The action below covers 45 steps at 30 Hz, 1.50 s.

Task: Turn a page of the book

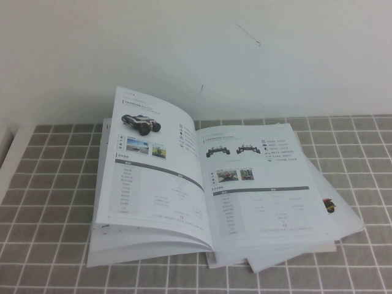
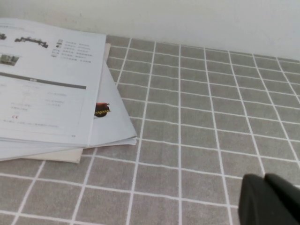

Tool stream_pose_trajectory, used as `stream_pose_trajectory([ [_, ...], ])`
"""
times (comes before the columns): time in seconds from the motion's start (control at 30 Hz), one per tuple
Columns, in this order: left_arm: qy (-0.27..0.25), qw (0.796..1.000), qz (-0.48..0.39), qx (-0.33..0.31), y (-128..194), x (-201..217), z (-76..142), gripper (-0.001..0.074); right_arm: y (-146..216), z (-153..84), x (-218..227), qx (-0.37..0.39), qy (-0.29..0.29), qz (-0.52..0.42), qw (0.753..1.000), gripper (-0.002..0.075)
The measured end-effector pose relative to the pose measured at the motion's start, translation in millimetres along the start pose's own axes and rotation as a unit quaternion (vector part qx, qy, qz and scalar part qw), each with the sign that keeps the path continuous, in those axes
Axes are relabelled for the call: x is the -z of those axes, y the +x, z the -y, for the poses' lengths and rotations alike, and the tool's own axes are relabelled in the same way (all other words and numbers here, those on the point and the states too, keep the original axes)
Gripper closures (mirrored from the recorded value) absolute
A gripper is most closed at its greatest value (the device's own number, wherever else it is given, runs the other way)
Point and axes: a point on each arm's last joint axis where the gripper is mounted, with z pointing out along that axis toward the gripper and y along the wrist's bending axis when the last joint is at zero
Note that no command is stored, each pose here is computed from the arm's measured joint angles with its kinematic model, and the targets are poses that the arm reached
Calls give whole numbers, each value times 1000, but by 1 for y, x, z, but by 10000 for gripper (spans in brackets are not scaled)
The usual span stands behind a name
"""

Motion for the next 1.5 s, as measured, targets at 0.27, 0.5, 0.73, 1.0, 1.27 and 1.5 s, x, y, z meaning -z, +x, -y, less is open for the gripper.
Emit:
stream_pose_trajectory([
  [0.27,0,1000,-1,0,0,0,0,738,3,18,2,72,97,-27,992,727],
  [0.5,1,1000,-1,0,0,0,0,738,4,23,3,-22,124,-21,992,727],
  [0.73,1,1000,-1,0,0,0,0,738,2,14,2,-4,47,-9,999,727],
  [1.0,1,1000,-1,0,0,0,0,738,2,12,1,28,25,-7,999,727],
  [1.27,1,1000,-1,0,0,0,0,738,2,12,1,33,25,-7,999,727],
  [1.5,1,1000,-1,0,0,0,0,738,2,12,1,34,25,-7,999,727],
])
